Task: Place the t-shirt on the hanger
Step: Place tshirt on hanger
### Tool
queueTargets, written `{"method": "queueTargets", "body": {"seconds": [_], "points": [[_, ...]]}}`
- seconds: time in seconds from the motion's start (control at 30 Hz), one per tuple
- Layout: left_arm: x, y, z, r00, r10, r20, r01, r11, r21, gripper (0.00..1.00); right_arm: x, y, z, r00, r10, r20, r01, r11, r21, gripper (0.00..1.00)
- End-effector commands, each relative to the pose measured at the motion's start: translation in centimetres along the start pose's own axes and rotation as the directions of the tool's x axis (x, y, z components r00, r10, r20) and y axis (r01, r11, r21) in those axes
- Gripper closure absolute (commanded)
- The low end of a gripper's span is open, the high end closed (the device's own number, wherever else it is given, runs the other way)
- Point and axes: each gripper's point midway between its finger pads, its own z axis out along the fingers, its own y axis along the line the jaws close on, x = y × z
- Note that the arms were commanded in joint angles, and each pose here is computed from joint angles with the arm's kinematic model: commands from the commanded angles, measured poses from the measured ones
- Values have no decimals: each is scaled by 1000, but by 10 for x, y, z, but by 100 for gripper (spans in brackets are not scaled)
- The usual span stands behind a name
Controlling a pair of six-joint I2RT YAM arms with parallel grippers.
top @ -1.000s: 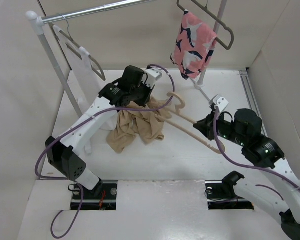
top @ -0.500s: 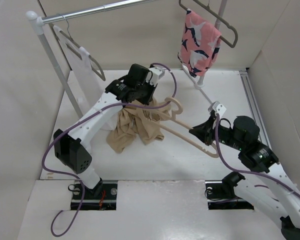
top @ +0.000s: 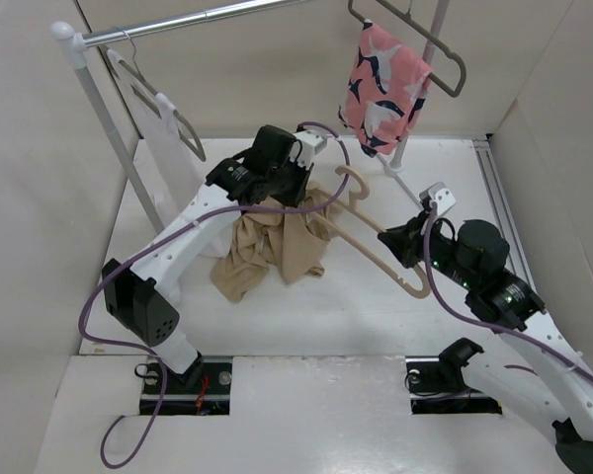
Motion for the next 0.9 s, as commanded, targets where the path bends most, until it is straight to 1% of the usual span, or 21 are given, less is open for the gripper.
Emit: {"method": "queueTargets", "body": {"seconds": [0.0, 0.03, 0.17, 0.2, 0.23, 0.27, 0.3, 0.43, 0.47, 0.5, 0.57, 0.6, 0.67, 0.7, 0.73, 0.77, 0.8, 0.87], "points": [[-39, -16, -36, 991, 26, 129, -33, 998, 53, 100, -59, -3, -14, 977, -11, 212, 0, 999, 53, 100], [-37, -22, -31, 992, 40, 118, -49, 996, 75, 100, -63, 0, -12, 971, -15, 238, 8, 1000, 30, 100], [-48, -52, -41, 984, 84, 159, -113, 976, 184, 100, -60, 11, 7, 972, -53, 228, 60, 998, -26, 100], [-59, -55, -48, 976, 95, 197, -134, 972, 195, 100, -59, 14, 8, 970, -76, 233, 86, 996, -33, 100], [-65, -59, -51, 971, 95, 217, -142, 967, 212, 100, -60, 16, 11, 967, -87, 238, 102, 994, -51, 100], [-68, -64, -55, 968, 101, 230, -152, 964, 219, 100, -65, 17, 13, 958, -98, 269, 115, 992, -50, 100], [-76, -67, -61, 962, 101, 254, -161, 960, 228, 100, -62, 16, 17, 959, -98, 266, 115, 992, -50, 100], [-75, -75, -62, 964, 101, 248, -170, 946, 275, 100, -65, 10, 28, 945, -111, 307, 128, 991, -33, 100], [-71, -81, -61, 966, 100, 239, -173, 935, 310, 100, -66, 12, 31, 942, -105, 318, 129, 990, -56, 100], [-70, -84, -62, 966, 100, 239, -177, 928, 327, 100, -74, 13, 32, 926, -111, 362, 145, 987, -69, 100], [-63, -89, -61, 969, 108, 223, -185, 916, 357, 100, -65, 8, 42, 932, -94, 350, 135, 986, -94, 100], [-63, -88, -61, 964, 131, 232, -208, 913, 351, 100, -64, 15, 44, 932, -98, 349, 156, 977, -143, 100], [-63, -84, -64, 956, 165, 243, -242, 912, 332, 100, -57, 12, 47, 930, -121, 346, 186, 970, -159, 100], [-62, -75, -61, 954, 186, 236, -250, 927, 281, 96, -53, 17, 46, 929, -131, 345, 205, 961, -187, 100], [-65, -69, -65, 944, 212, 251, -274, 931, 243, 92, -49, 15, 47, 928, -141, 344, 215, 959, -187, 100], [-67, -62, -63, 928, 266, 259, -321, 926, 200, 88, -43, 16, 46, 926, -155, 345, 232, 953, -194, 100], [-74, -51, -73, 912, 296, 284, -342, 931, 128, 79, -39, 18, 43, 926, -155, 345, 235, 950, -206, 100], [-80, -42, -81, 885, 353, 303, -388, 920, 61, 72, -30, 19, 40, 924, -163, 345, 246, 946, -211, 100]]}}
